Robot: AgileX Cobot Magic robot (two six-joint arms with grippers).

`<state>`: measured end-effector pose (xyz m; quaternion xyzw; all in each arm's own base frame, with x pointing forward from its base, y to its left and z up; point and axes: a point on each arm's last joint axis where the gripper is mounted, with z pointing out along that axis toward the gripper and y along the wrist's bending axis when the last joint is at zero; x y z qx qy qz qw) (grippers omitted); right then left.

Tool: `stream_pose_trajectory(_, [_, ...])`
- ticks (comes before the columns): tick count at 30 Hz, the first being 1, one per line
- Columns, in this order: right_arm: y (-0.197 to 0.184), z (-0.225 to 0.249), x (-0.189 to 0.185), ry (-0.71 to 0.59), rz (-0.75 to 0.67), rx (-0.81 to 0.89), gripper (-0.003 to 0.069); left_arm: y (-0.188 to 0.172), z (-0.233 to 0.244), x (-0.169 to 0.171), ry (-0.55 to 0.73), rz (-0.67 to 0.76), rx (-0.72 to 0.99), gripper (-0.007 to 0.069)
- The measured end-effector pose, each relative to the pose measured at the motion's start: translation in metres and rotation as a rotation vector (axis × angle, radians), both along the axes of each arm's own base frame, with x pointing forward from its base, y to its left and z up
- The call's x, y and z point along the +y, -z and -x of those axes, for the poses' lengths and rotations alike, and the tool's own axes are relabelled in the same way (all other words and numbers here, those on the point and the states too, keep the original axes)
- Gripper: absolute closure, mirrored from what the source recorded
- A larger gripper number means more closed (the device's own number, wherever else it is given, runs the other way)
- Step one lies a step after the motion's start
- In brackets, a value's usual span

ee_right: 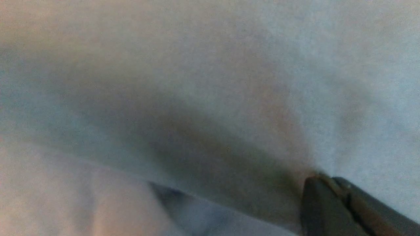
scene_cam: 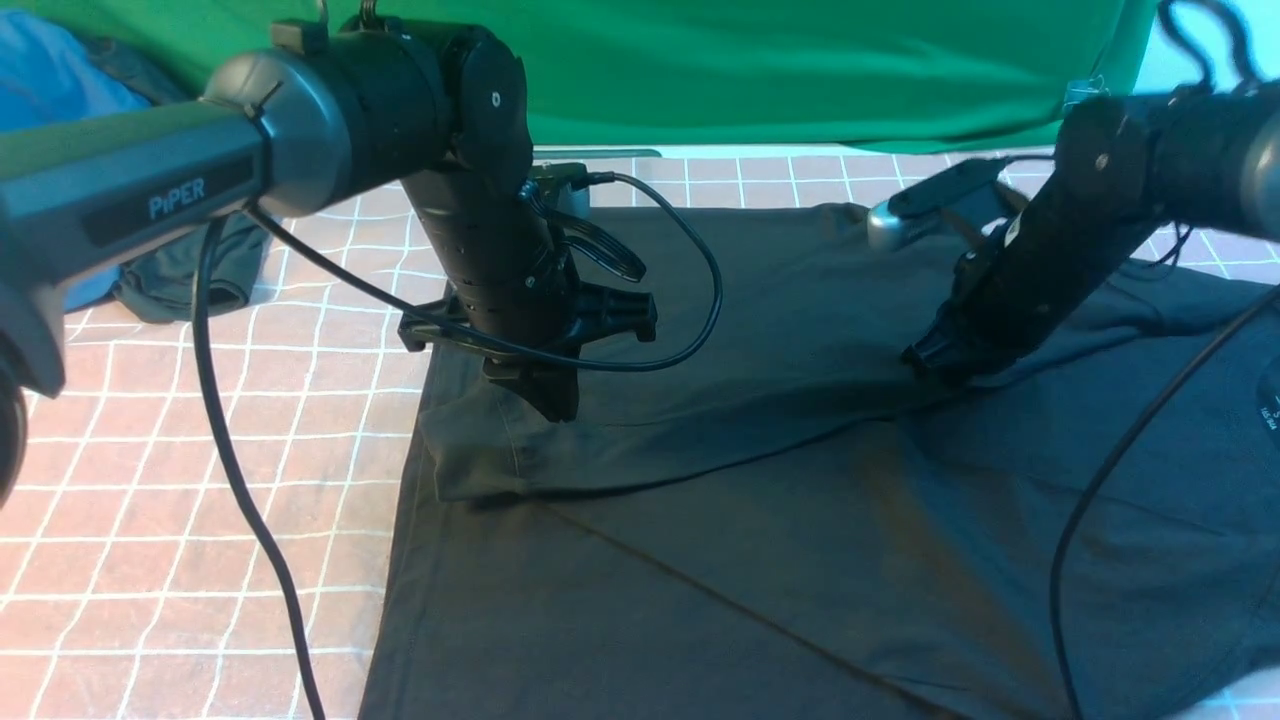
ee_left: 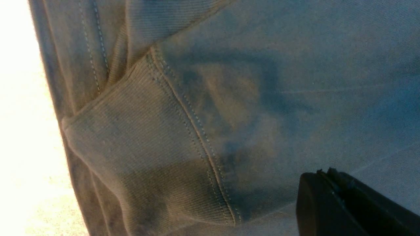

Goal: Fold a long-sleeved shirt over a pink coffee tablecloth.
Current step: 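Grasp the near edge of the shirt at its hem and shoulder corners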

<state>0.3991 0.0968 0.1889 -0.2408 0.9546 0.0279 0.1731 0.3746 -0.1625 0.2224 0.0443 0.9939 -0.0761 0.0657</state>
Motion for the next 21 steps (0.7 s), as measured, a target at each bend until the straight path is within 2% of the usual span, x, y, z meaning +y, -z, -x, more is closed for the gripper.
stream_pose_trajectory(7, [-0.002, 0.004, -0.001, 0.019, 0.0, 0.039, 0.0613, 0.0, 0.0, 0.0, 0.001, 0.0, 0.0, 0.0611])
stream_pose_trajectory(9, [0.003, 0.004, -0.001, 0.031, 0.001, 0.059, 0.0578, 0.0, 0.0, 0.0, 0.001, 0.0, 0.0, 0.0611])
stream_pose_trajectory(14, [0.005, 0.005, -0.001, 0.049, 0.002, 0.081, 0.0307, 0.0, 0.001, 0.002, 0.003, -0.013, 0.007, 0.0611])
stream_pose_trajectory(16, [0.001, 0.008, -0.003, 0.046, 0.009, 0.091, 0.0251, -0.004, 0.002, 0.006, 0.003, -0.029, 0.013, 0.0611])
stream_pose_trajectory(17, [-0.001, 0.009, -0.003, 0.046, 0.01, 0.091, 0.025, -0.003, 0.002, 0.006, 0.003, -0.031, 0.016, 0.0611])
stream_pose_trajectory(19, [-0.013, 0.014, -0.006, 0.045, 0.015, 0.087, 0.032, -0.013, 0.006, 0.012, -0.001, -0.065, 0.009, 0.0611])
stream_pose_trajectory(20, [-0.033, 0.023, -0.009, 0.046, 0.009, 0.066, 0.045, -0.026, 0.012, 0.017, -0.015, -0.087, 0.0, 0.0611])
stream_pose_trajectory(21, [-0.04, 0.026, -0.011, 0.047, 0.006, 0.057, 0.0512, -0.033, 0.015, 0.019, -0.021, -0.09, -0.009, 0.0611])
